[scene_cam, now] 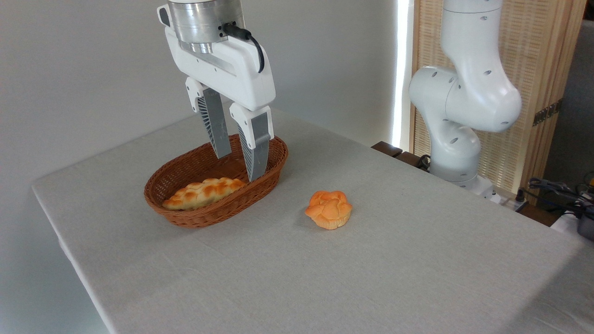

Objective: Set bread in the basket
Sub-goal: 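Move the open gripper from above the basket toward the orange bun, then lower the gripper onto the orange bun and close on it, then lift the bun and carry it over the wicker basket, lowering inside, then open the gripper to release the bun and raise it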

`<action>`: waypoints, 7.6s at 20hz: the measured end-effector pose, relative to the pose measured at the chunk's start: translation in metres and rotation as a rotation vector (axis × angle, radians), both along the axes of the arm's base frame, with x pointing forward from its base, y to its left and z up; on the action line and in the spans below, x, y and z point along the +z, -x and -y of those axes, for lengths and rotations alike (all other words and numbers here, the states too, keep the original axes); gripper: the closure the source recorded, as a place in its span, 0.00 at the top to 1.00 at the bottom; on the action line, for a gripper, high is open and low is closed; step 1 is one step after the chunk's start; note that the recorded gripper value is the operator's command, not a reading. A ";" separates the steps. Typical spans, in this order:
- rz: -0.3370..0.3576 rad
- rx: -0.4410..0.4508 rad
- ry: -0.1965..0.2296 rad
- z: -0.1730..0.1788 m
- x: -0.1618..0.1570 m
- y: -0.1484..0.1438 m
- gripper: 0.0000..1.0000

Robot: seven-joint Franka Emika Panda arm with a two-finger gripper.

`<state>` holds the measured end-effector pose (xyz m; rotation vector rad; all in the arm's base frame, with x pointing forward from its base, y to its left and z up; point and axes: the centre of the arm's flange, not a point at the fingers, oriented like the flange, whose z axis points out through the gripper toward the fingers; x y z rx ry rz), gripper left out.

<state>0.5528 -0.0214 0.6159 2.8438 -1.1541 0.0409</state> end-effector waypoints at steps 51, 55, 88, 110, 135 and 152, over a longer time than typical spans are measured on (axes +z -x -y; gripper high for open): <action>-0.235 -0.223 -0.054 0.055 -0.166 0.087 1.00; -0.186 -0.224 -0.063 0.052 -0.181 0.098 1.00; -0.196 -0.358 -0.130 0.036 -0.209 0.131 0.37; -0.030 -0.214 -0.025 0.248 -0.143 0.100 1.00; 0.141 -0.024 -0.104 0.132 -0.061 0.023 1.00; -0.027 -0.001 -0.114 0.023 -0.007 0.017 1.00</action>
